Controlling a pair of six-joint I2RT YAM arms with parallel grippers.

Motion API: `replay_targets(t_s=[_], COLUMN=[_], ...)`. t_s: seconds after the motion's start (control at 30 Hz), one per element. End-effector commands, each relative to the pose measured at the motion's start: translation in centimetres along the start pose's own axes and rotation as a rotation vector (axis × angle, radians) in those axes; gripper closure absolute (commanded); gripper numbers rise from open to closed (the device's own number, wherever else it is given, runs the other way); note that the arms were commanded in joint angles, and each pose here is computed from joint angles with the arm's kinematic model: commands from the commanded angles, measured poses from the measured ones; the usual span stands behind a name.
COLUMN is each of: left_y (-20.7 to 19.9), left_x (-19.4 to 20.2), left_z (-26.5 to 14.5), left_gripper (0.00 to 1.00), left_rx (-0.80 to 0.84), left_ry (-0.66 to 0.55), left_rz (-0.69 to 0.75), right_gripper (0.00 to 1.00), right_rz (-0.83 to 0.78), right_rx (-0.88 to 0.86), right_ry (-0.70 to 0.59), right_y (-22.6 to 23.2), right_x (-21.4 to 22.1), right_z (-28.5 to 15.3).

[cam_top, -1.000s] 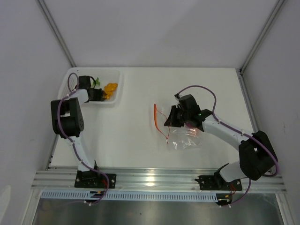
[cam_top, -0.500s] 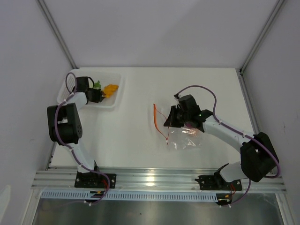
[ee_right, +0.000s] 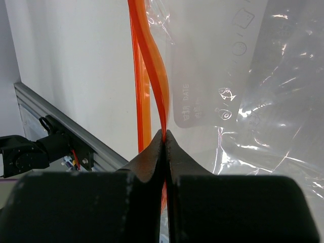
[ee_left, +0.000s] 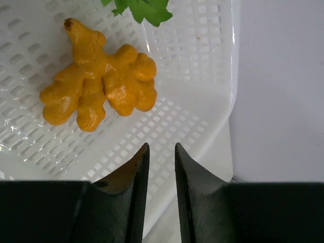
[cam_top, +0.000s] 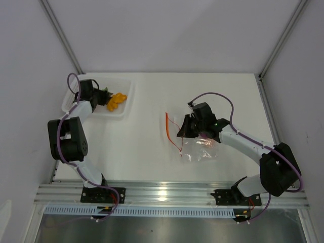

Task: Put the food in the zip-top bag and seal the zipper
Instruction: Pick up the fake vegetable from the bin.

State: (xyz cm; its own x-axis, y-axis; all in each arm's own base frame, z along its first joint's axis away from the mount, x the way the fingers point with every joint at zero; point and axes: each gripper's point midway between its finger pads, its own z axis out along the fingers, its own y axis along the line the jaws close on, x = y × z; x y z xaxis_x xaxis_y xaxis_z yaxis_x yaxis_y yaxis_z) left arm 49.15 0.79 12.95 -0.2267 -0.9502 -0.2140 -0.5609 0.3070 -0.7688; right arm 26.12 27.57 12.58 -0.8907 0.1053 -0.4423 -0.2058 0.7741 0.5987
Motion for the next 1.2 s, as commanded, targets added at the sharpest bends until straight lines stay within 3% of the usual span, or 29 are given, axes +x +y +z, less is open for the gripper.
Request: replay_targets(t_s=[0.0, 0.07, 0.2, 0.43, 0.5, 0.7, 0.87, 1.03, 1.17], left_y=[-1.1, 0.3, 0.8, 2.3, 2.6, 4.1, 3.6, 4.3, 4.2], left_x=[-1.0, -1.0, -2.9, -4.2, -4.5, -4.9, -4.5, -3.6, -3.4], left_z=[-0.4, -0.1, 0.1, 1.0, 1.3, 3.0, 5.0, 6.6, 7.3], left_gripper=[0.70, 0.69, 0.49, 0.44, 0.38, 0.38, 0.39, 0.50, 0.51], left_rx=[-0.035, -0.111, -0.149, -0.239, -0.240, -0.311, -0.267, -0.290, -0.295], left_ry=[-0.006, -0.014, -0.100, -0.106, -0.105, -0.079, -0.022, 0.070, 0.112], left_rz=[0.028, 0.012, 0.055, 0.163, 0.177, 0.199, 0.246, 0.261, 0.259], right_gripper=[1.00, 1.00, 1.00, 1.00, 1.00, 1.00, 1.00, 1.00, 1.00], right_rz=[-0.010, -0.008, -0.007, -0.013, -0.013, -0.012, -0.006, -0.002, -0.003], right_rx=[-0.021, -0.019, -0.019, -0.019, -0.021, -0.016, -0.015, -0.016, -0.017], right_ry=[-0.031, -0.031, -0.024, -0.022, -0.022, -0.026, -0.027, -0.022, -0.022], right_y=[1.0, 0.9, 0.8, 0.6, 0.7, 0.3, -0.1, -0.4, -0.5], right_x=[-0.8, -0.8, -0.6, -0.5, -0.6, -0.7, -0.7, -0.6, -0.6], right_z=[-0.5, -0.5, -0.3, -0.2, -0.2, -0.4, -0.3, 0.0, 0.1])
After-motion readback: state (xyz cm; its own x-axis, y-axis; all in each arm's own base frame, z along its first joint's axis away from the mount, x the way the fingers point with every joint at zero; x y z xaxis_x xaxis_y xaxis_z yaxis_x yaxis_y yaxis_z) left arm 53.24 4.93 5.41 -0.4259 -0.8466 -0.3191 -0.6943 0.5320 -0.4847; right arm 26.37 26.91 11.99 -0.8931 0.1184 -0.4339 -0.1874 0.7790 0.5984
